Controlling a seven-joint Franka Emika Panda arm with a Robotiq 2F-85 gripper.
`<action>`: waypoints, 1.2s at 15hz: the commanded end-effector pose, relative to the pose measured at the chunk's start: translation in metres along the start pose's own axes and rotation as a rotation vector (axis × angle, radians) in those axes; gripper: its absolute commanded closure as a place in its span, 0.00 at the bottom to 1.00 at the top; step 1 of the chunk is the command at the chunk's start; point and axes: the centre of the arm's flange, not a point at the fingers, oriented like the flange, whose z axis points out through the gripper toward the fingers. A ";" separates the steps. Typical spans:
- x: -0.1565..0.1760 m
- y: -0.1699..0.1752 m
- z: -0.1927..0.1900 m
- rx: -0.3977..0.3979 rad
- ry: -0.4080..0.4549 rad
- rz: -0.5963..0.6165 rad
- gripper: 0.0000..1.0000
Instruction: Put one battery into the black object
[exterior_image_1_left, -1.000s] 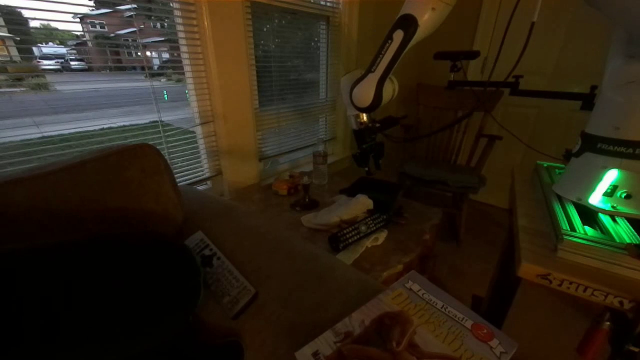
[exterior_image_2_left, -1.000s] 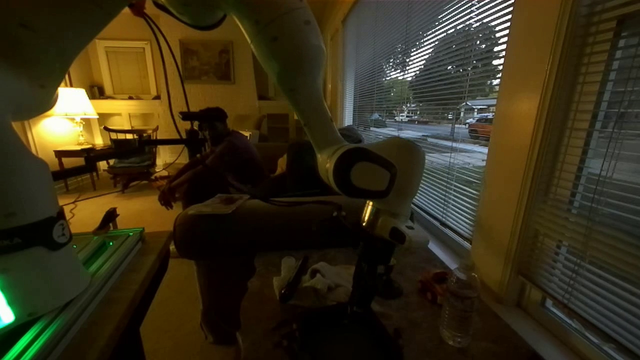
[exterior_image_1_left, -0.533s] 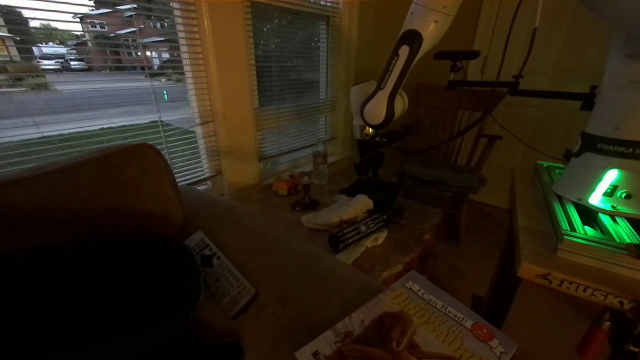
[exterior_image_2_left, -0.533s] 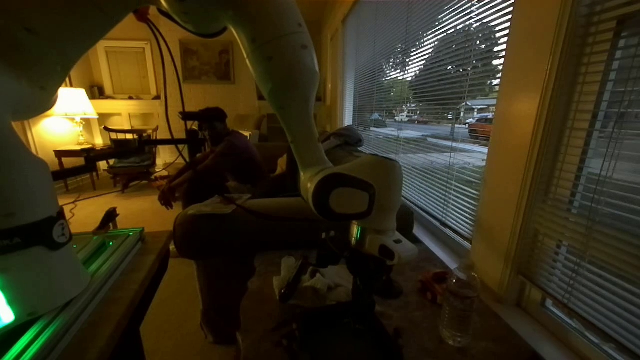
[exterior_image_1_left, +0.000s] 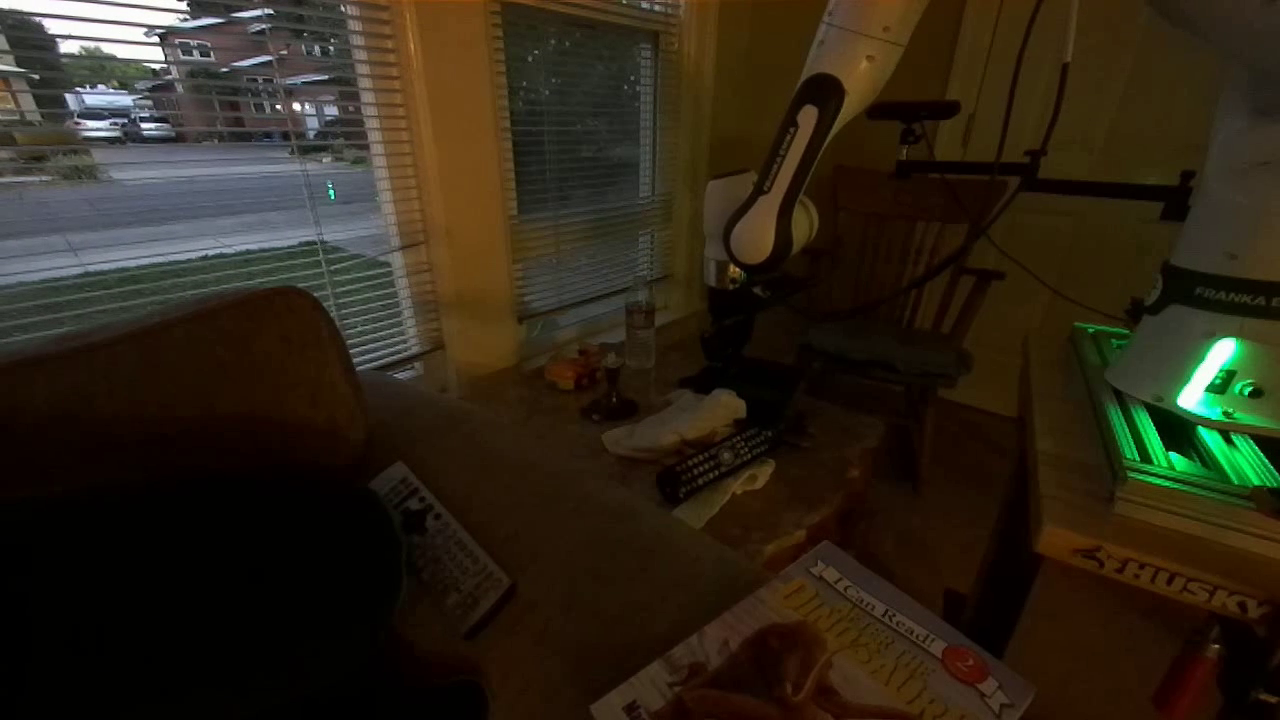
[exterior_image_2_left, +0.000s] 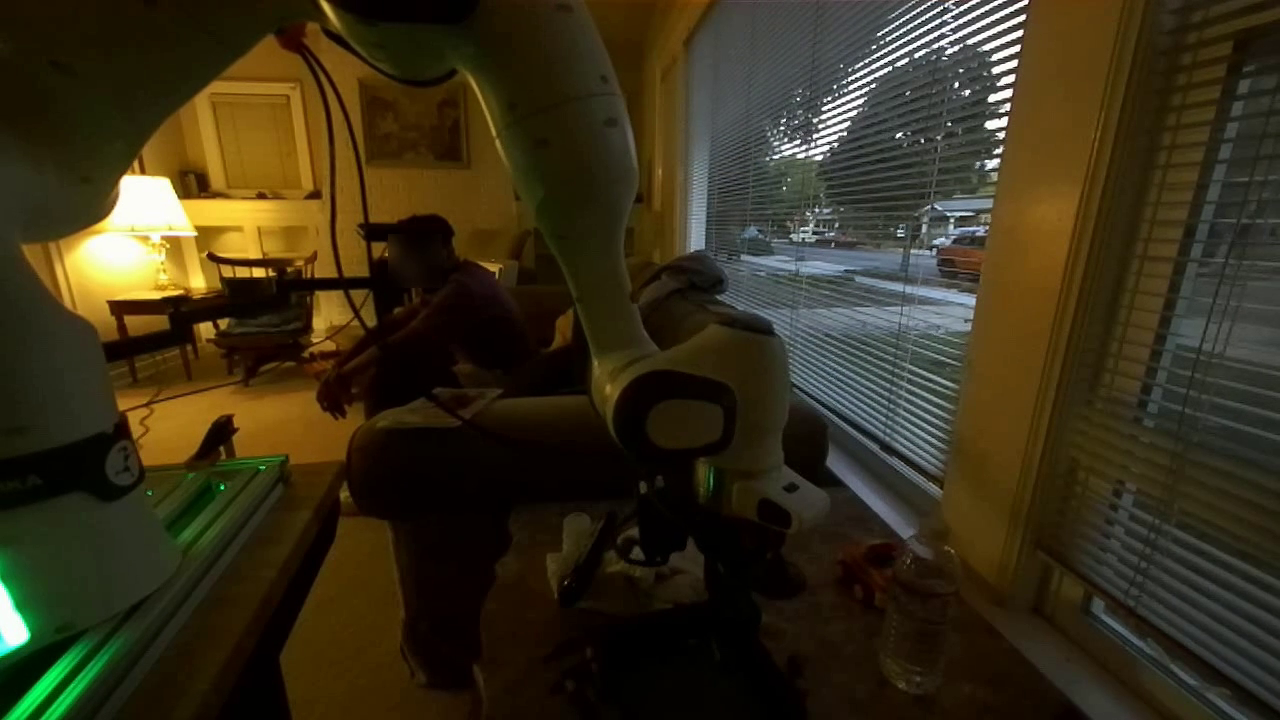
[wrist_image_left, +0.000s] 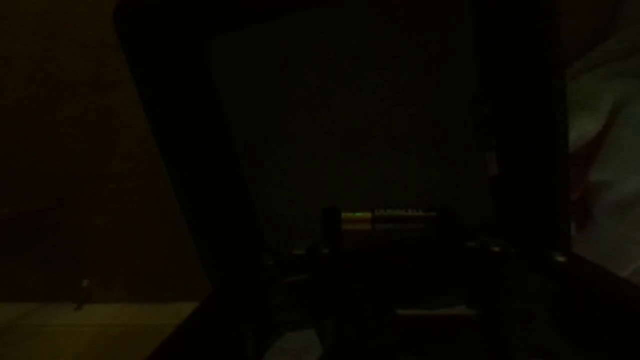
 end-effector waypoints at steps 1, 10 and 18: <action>-0.002 0.001 0.016 0.051 0.045 -0.114 0.76; -0.006 -0.009 0.004 0.133 0.110 -0.224 0.12; -0.002 -0.022 -0.110 0.059 0.057 -0.193 0.00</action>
